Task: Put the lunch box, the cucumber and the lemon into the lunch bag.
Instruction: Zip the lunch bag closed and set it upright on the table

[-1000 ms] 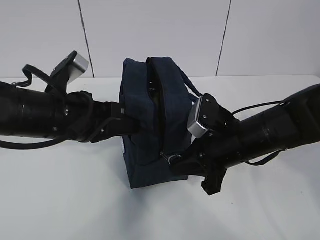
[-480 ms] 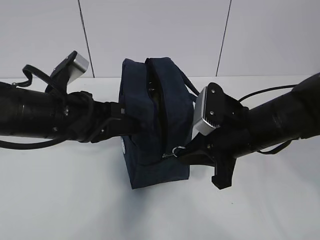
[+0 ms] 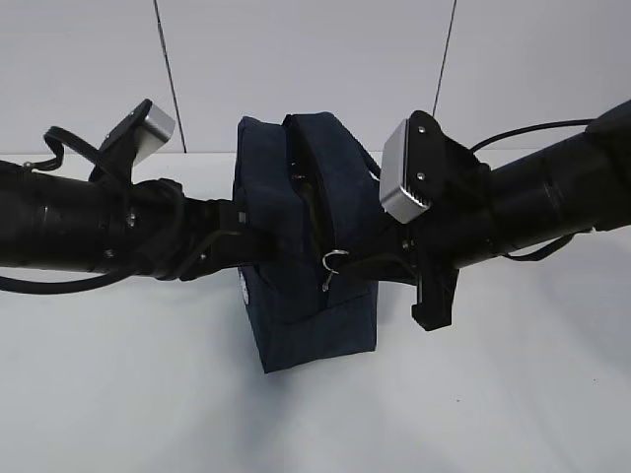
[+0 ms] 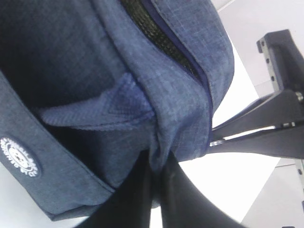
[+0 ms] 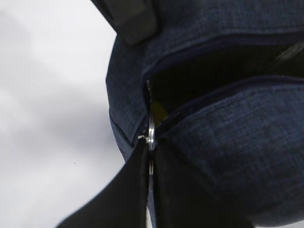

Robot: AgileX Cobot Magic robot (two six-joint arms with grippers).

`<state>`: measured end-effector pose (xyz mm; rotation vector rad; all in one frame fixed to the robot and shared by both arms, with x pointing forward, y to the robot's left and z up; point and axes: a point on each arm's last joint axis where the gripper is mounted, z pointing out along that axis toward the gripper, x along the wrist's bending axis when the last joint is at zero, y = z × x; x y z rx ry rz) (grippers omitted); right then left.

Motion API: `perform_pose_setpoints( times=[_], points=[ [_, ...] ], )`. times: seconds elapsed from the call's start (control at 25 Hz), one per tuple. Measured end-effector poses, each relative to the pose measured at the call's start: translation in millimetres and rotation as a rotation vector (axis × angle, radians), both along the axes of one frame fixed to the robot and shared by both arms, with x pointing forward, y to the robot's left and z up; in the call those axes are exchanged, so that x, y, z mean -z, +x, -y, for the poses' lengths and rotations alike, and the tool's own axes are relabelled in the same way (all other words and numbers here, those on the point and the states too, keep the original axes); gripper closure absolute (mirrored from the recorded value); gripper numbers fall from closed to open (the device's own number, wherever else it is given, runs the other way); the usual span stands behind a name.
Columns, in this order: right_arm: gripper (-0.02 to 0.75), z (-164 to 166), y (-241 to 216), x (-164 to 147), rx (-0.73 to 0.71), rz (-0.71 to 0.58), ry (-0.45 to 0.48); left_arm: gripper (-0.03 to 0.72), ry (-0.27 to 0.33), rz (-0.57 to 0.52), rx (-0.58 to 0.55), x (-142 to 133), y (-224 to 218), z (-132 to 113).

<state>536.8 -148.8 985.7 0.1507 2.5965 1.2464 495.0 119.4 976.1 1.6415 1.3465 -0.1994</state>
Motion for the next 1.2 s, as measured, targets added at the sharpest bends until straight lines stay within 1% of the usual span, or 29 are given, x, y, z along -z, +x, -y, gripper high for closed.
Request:
perform_pose_setpoints(
  times=[0.28, 0.56, 0.72, 1.2],
  points=[
    [0.73, -1.1, -3.0, -3.8, -0.028, -0.001, 0.012, 0.691, 0.0, 0.0, 0.0, 0.0, 0.0, 0.0],
    [0.73, -0.5, -5.4, -20.4, -0.03, 0.049, 0.028, 0.691, 0.0, 0.0, 0.0, 0.0, 0.0, 0.0],
    [0.73, -1.0, -3.9, -23.7, -0.023, 0.048, 0.033, 0.691, -0.001, 0.0, 0.001, -0.1, -0.1, 0.1],
    [0.73, -5.6, 10.5, -50.6, -0.006, 0.117, 0.064, 0.691, -0.014, -0.001, 0.004, -1.3, -0.1, 1.0]
  ],
)
